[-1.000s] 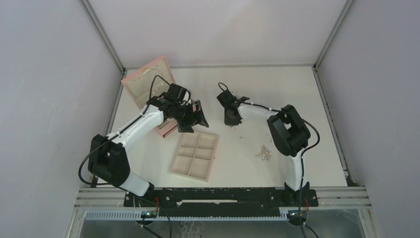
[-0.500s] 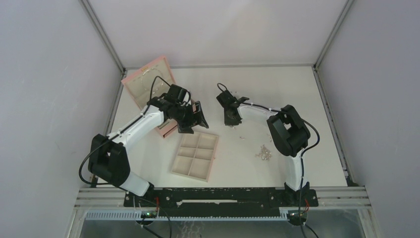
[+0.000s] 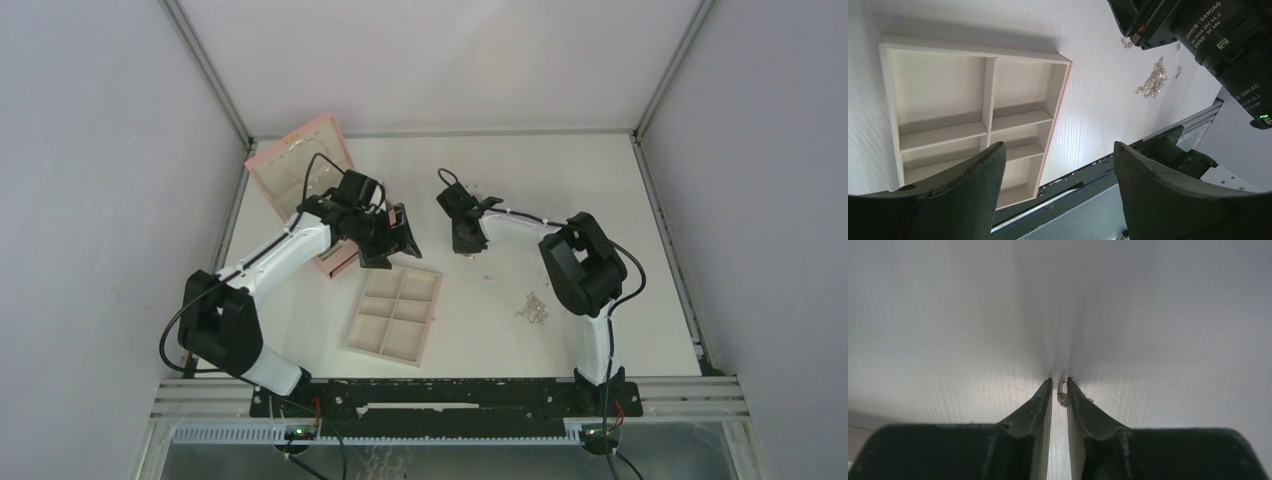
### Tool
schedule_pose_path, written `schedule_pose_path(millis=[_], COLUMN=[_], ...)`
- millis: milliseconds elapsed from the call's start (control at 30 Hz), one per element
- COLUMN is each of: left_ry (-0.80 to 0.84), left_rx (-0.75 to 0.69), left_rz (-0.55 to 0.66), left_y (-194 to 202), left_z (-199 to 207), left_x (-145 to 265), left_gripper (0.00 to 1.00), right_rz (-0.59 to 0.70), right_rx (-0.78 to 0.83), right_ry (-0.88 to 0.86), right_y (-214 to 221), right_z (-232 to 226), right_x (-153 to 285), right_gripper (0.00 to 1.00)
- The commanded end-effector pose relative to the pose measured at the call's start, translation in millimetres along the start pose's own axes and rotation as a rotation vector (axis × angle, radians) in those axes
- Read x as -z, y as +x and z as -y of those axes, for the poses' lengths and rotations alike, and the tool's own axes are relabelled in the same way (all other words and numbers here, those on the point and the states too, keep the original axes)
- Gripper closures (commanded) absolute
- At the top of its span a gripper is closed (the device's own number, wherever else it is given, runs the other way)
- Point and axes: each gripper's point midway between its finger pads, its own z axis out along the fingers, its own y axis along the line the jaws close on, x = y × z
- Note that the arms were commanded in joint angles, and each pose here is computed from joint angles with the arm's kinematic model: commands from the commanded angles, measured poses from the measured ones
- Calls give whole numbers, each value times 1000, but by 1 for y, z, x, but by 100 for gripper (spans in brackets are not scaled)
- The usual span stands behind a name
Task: Organize the mixed jewelry
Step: Pick up the jewelry from the center of the board.
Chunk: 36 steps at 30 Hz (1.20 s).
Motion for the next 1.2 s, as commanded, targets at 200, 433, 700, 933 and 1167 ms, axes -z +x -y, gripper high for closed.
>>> schedule_pose_path(millis=[200,433,700,933,1167], left_ry=[17,18,19,22,23], left_rx=[4,4,6,7,-2], left_rz=[-4,-5,-8,-7,-2], left_y=[2,2,2,1,-1], left_z=[1,1,1,2,4], left_x=[-2,-3,-3,-3,-2], left_gripper=[17,17,17,17,17], right_rz=[-36,-44,-50,-46,-44], right_rx=[39,66,75,75,76], right_ry=[33,20,8,11,1], right_y=[16,25,29,27,25], right_z=[15,12,7,8,10], right_x=[9,9,7,8,14], right_gripper=[72,71,75,85,100])
